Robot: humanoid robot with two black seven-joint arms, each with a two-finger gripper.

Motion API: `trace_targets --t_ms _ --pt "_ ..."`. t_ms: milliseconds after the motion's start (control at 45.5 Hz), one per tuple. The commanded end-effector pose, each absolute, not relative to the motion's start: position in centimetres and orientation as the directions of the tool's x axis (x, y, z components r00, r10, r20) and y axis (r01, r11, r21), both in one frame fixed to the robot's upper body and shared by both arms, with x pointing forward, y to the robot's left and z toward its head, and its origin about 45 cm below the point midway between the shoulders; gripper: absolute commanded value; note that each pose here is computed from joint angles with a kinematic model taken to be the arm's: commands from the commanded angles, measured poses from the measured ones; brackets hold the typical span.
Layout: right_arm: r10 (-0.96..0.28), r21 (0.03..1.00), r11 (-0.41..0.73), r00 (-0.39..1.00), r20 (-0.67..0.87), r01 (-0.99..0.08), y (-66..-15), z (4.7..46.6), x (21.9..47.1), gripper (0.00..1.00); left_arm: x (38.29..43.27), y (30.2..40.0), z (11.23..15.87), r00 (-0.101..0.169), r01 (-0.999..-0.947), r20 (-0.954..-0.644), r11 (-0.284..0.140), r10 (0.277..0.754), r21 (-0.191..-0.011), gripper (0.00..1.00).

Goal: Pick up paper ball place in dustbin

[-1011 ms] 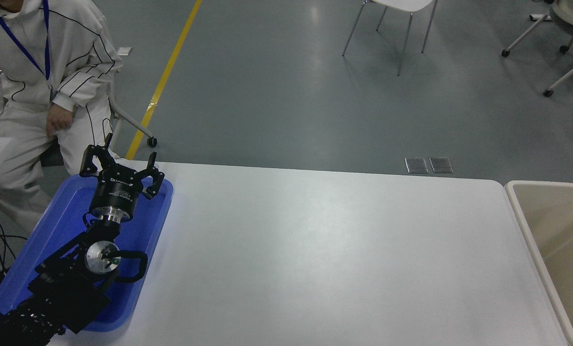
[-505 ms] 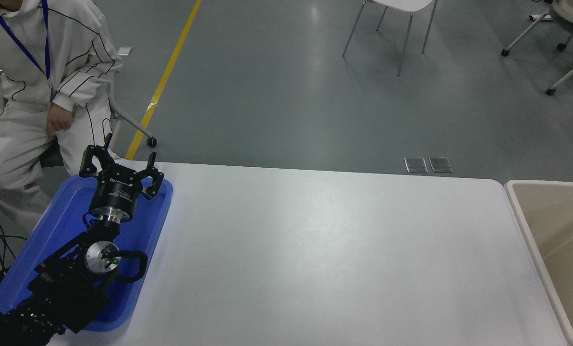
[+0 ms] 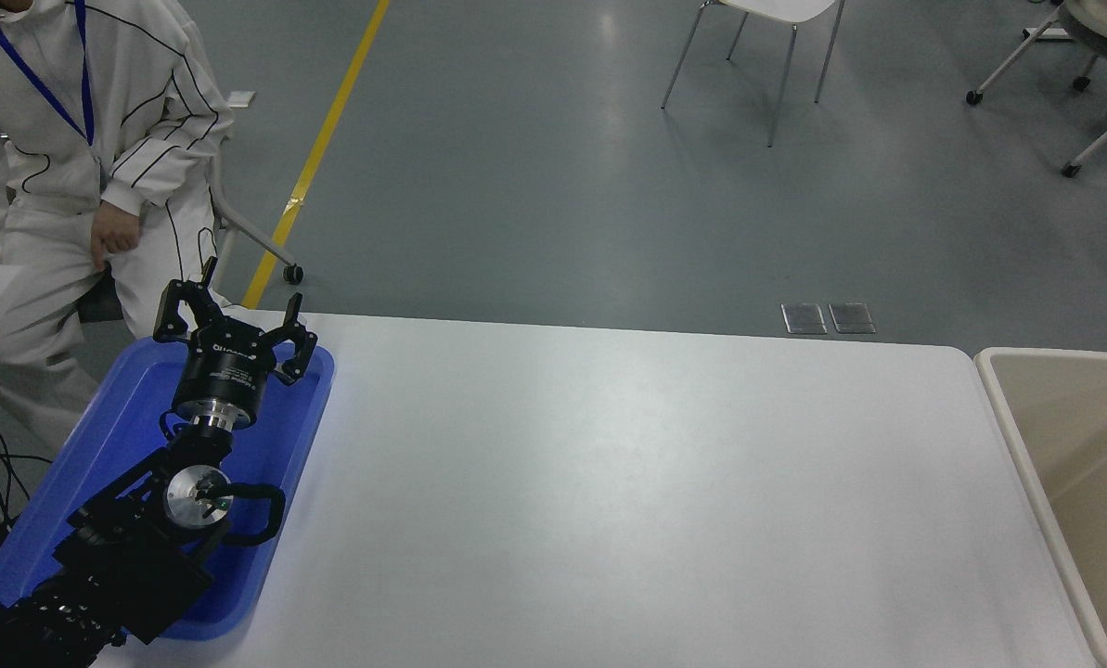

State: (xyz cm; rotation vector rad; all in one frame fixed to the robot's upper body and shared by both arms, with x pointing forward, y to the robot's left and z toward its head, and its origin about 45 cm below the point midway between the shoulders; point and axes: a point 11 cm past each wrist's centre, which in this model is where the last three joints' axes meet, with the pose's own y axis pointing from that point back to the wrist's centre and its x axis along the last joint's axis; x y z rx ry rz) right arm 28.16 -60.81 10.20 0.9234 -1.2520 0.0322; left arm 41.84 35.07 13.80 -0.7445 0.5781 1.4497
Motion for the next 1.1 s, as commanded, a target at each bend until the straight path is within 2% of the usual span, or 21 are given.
trace_targets --t_ms 0,220,286,659,747,879,1077 --pt "-0.421 0.537 0.675 0.335 0.843 -0.505 -61.3 10.9 28.4 0.91 41.81 35.10 13.77 0.056 -0.9946 -0.748 -0.029 0.662 -0.100 1.00" --pt "-0.426 0.539 0.670 0.331 0.842 -0.510 -61.1 11.0 28.7 0.93 41.86 35.00 13.81 0.058 -0.9945 -0.749 -0.028 0.661 -0.101 1.00" --pt "-0.428 0.542 0.667 0.332 0.840 -0.511 -61.0 10.9 28.8 0.98 41.81 35.02 13.75 0.057 -0.9946 -0.749 -0.028 0.661 -0.100 1.00" --pt "-0.468 0.560 0.646 0.310 0.827 -0.519 -60.3 11.2 29.6 0.99 41.81 35.10 13.77 0.056 -0.9946 -0.748 -0.029 0.662 -0.100 1.00" --pt "-0.527 0.561 0.657 0.225 0.819 -0.504 -61.6 12.2 28.9 0.99 41.81 35.02 13.75 0.057 -0.9946 -0.749 -0.028 0.661 -0.100 1.00" --pt "-0.642 0.558 0.658 0.012 0.767 -0.506 -62.9 14.0 28.6 1.00 41.81 35.09 13.76 0.056 -0.9947 -0.748 -0.028 0.662 -0.099 1.00" --pt "-0.679 0.529 0.687 -0.181 0.711 -0.497 -65.1 15.9 27.6 1.00 41.86 35.07 13.83 0.058 -0.9946 -0.748 -0.027 0.662 -0.101 1.00"
